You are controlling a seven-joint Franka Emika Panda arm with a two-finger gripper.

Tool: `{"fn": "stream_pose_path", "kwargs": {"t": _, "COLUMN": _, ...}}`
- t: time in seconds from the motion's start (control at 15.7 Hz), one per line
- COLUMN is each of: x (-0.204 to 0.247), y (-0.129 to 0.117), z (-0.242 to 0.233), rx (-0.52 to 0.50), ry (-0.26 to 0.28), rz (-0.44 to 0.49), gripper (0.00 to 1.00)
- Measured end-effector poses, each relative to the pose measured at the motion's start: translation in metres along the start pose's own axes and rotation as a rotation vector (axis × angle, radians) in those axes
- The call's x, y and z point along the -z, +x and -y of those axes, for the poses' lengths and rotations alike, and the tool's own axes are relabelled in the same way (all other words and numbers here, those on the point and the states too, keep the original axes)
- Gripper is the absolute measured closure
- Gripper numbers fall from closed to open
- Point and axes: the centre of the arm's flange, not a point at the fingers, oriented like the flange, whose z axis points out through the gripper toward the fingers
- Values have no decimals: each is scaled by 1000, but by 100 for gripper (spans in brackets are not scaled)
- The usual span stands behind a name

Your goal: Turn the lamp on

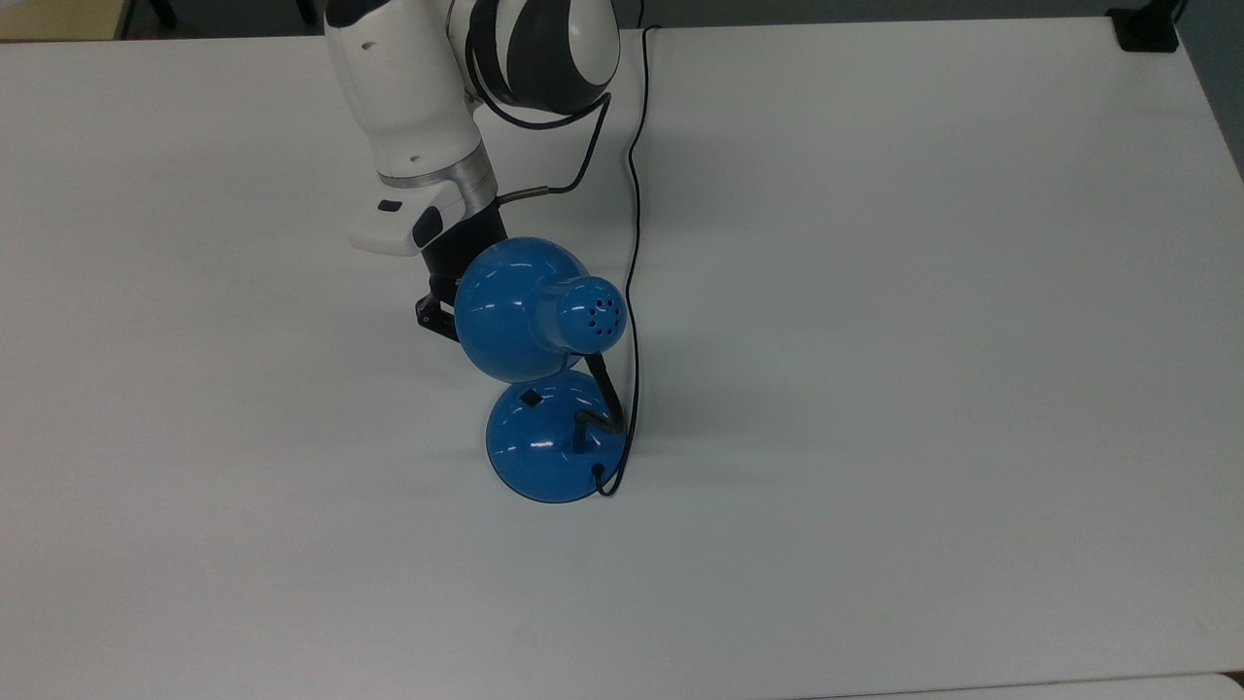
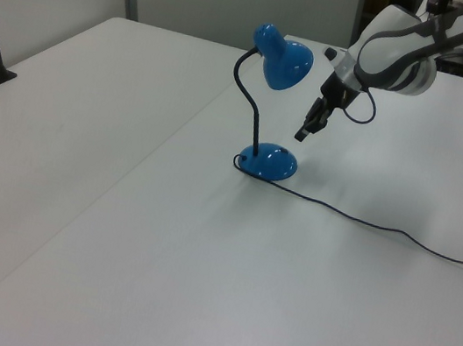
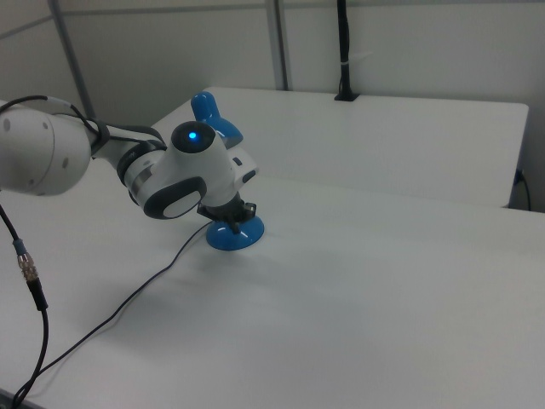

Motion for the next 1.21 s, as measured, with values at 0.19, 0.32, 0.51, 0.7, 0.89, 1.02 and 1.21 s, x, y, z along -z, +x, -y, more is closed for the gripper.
{"fn": "stream_pose_path", "kwargs": {"t": 0.19, "x": -3, "y": -1, "z": 2, "rx": -3, "ry": 7, "rz": -3, "gripper": 99}}
{"fn": "stream_pose_path", "kwargs": {"t": 0.32, "x": -7, "y": -2, "z": 3, "rx": -6, "ry": 6, "rz": -5, "gripper": 99}}
{"fn": "stream_pose_path", "kwargs": {"t": 0.51, "x": -19, "y": 0, "z": 6, "rx": -19, "ry": -7, "rz": -25, "gripper": 99}}
{"fn": "stream_pose_path", "kwargs": {"t": 0.7, "x": -33, "y": 3, "z": 8, "rx": -19, "ry": -18, "rz": -37, "gripper": 99}}
{"fn": "stream_pose_path", "kwargs": {"t": 0.89, "x": -38, "y": 7, "z": 6, "rx": -19, "ry": -18, "rz": -42, "gripper": 99}}
{"fn": "stream_pose_path", "kwargs": {"t": 1.02, "x": -40, "y": 9, "z": 4, "rx": -19, "ry": -20, "rz": -45, "gripper": 99}}
{"fn": "stream_pose_path", "kwargs": {"t": 1.21, "x": -40, "y": 12, "z": 6, "rx": -17, "ry": -18, "rz": -49, "gripper": 99}}
